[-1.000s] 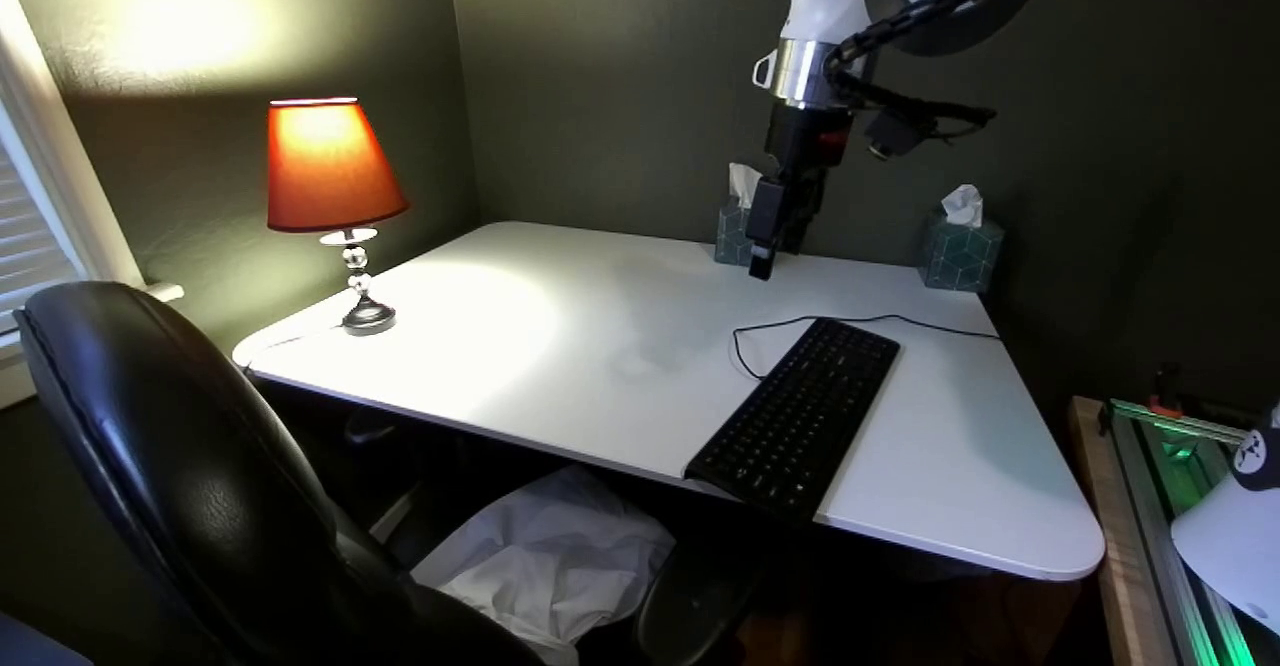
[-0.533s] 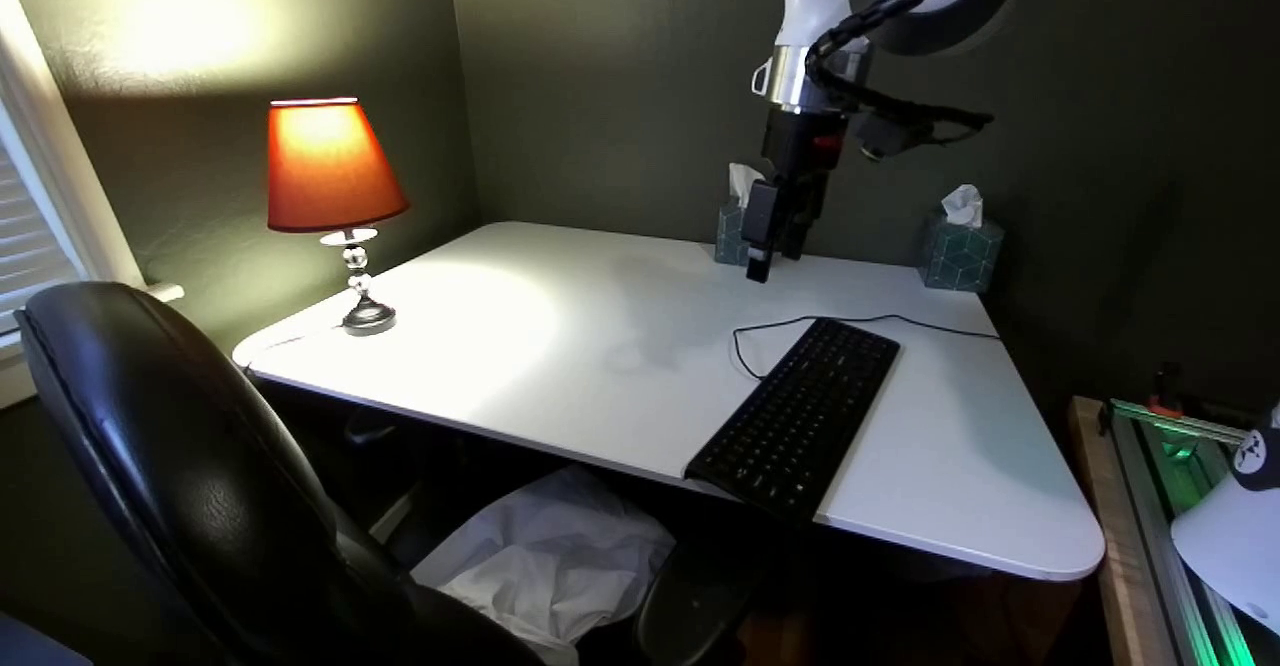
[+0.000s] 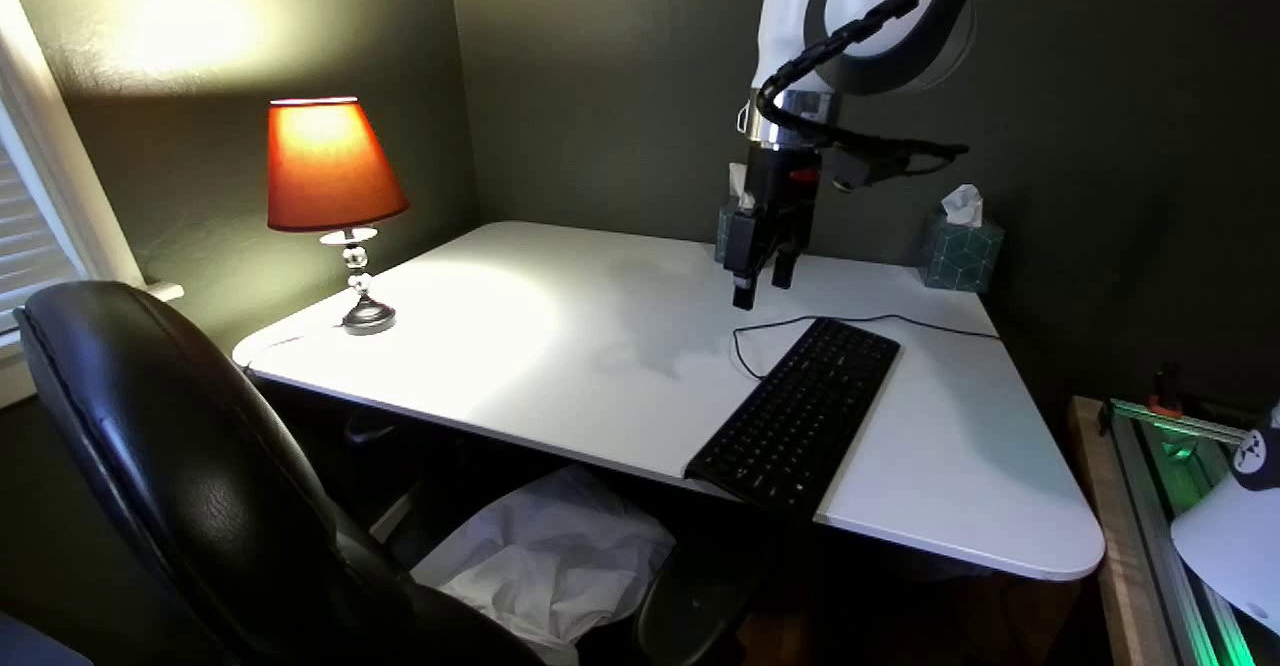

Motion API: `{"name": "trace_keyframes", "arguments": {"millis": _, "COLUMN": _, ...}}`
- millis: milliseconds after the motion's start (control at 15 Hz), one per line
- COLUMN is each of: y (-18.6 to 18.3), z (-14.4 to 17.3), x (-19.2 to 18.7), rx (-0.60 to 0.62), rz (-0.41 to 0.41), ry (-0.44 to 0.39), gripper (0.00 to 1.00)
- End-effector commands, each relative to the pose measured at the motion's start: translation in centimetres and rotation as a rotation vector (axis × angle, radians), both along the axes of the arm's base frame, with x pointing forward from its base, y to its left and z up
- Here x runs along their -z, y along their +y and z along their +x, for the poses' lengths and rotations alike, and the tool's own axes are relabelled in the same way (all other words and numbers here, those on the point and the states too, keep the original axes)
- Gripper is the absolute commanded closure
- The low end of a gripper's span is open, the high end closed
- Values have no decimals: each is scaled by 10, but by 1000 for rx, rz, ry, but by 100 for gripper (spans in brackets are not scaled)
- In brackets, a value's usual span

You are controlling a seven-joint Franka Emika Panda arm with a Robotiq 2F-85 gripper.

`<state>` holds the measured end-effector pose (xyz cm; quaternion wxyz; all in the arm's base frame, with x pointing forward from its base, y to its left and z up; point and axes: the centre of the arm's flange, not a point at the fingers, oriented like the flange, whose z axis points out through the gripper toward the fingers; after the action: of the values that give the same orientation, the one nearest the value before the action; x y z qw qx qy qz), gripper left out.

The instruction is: Press a key on the keyboard

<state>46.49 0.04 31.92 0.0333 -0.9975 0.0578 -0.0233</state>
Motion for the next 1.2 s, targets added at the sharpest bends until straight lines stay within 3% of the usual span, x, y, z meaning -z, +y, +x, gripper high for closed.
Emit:
{"name": "trace_keyframes", "arguments": {"millis": 0, "y": 4, "z": 12, "x": 22, "rx": 15, "rz": 12, "ry": -13, "gripper": 0}}
{"name": "trace_keyframes", "arguments": {"millis": 200, "y": 2, "z": 14, "x": 37, "rx": 19, "rz": 12, "ry": -1, "gripper": 0}}
{"name": "trace_keyframes", "arguments": {"millis": 267, "y": 2, "z": 15, "x": 41, "rx": 15, "rz": 17, "ry": 12, "gripper": 25}}
{"name": "trace_keyframes", "arguments": {"millis": 400, "y": 1, "z": 16, "x": 49, "rx": 20, "rz": 31, "ry": 32, "gripper": 34}}
{"name": "trace_keyframes", "arguments": {"millis": 933, "y": -7, "z": 27, "x": 76, "rx": 40, "rz": 47, "ry": 96, "gripper": 96}}
{"name": "trace_keyframes", "arguments": {"millis": 1133, "y": -14, "z": 27, "x": 87, "rx": 59, "rz": 44, "ry": 138, "gripper": 100}}
